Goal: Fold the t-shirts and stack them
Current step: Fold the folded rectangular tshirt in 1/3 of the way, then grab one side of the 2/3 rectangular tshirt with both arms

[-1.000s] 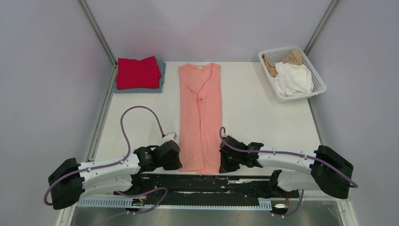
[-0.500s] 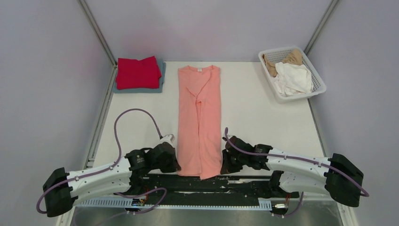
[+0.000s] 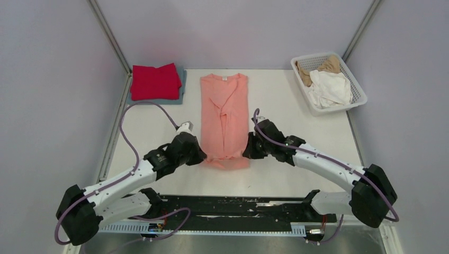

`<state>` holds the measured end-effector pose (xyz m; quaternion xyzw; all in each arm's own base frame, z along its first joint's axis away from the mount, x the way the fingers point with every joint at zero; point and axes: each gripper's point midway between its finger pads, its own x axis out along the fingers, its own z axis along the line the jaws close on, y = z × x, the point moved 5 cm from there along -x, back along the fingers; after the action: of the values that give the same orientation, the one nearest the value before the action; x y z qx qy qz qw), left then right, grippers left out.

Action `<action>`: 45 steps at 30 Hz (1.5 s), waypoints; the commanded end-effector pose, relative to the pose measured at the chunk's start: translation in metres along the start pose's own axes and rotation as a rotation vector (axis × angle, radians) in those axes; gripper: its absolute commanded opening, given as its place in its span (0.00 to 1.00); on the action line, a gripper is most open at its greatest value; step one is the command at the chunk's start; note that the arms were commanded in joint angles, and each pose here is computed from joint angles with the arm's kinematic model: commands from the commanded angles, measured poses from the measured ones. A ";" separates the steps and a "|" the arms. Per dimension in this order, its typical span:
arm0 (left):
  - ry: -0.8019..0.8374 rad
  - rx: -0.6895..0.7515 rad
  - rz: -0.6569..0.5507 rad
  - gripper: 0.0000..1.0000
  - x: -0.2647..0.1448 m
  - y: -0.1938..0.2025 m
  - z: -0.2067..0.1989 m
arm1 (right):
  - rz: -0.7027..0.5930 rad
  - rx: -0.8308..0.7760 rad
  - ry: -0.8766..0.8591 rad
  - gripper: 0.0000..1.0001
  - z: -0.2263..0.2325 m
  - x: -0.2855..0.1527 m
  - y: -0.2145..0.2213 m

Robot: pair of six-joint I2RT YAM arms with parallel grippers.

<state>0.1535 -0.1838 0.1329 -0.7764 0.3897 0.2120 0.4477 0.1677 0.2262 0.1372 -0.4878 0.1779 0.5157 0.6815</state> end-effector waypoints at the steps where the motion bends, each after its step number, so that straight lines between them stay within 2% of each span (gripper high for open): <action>1: 0.031 -0.007 -0.176 0.00 0.009 -0.069 -0.027 | -0.173 -0.038 0.003 0.00 0.001 0.010 -0.073; 5: -0.033 -0.015 -0.183 0.00 0.032 -0.105 -0.023 | -0.245 -0.024 0.017 0.00 -0.007 0.022 -0.120; 8: -0.054 -0.026 -0.159 0.00 0.054 -0.121 -0.022 | -0.270 -0.038 0.038 0.00 -0.012 0.033 -0.141; 13: -0.086 -0.044 -0.184 0.00 0.072 -0.148 -0.018 | -0.278 -0.036 0.070 0.00 -0.025 0.052 -0.166; 24: -0.170 -0.028 -0.147 0.00 0.107 -0.172 -0.002 | -0.250 -0.016 0.057 0.00 -0.046 0.083 -0.187; 29: -0.229 -0.028 -0.089 0.00 0.124 -0.177 0.007 | -0.240 0.005 0.057 0.07 -0.056 0.100 -0.193; 31: -0.245 -0.039 -0.073 0.07 0.128 -0.176 0.011 | -0.234 0.018 0.053 0.14 -0.060 0.107 -0.199; 32: -0.243 -0.043 -0.074 0.24 0.130 -0.178 0.013 | -0.235 0.026 0.052 0.22 -0.062 0.110 -0.203; 33: -0.231 -0.046 -0.068 0.36 0.131 -0.179 0.011 | -0.238 0.032 0.050 0.26 -0.063 0.111 -0.206; 34: -0.224 -0.049 -0.070 0.54 0.131 -0.182 0.011 | -0.247 0.034 0.049 0.34 -0.063 0.111 -0.210; 35: -0.206 -0.047 -0.072 0.82 0.129 -0.186 0.008 | -0.259 0.030 0.050 0.50 -0.062 0.109 -0.215; 37: -0.203 -0.041 -0.090 0.98 0.124 -0.194 0.004 | -0.281 0.016 0.045 0.82 -0.057 0.101 -0.222; 38: -0.211 -0.041 -0.091 0.99 0.121 -0.194 0.005 | -0.287 0.008 0.037 0.96 -0.054 0.095 -0.223; 39: -0.211 -0.042 -0.096 1.00 0.115 -0.194 0.004 | -0.291 0.003 0.034 1.00 -0.052 0.089 -0.223; 42: -0.193 -0.060 -0.112 1.00 0.098 -0.187 0.004 | -0.280 0.019 0.043 1.00 -0.053 0.074 -0.207; 45: -0.184 -0.073 -0.056 1.00 0.089 -0.157 0.017 | -0.214 0.052 0.006 1.00 -0.054 0.066 -0.172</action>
<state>0.3612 -0.1681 0.1363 -0.7717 0.3085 0.2971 0.4701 0.3887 0.2196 0.1254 -0.5088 0.1651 0.4186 0.7339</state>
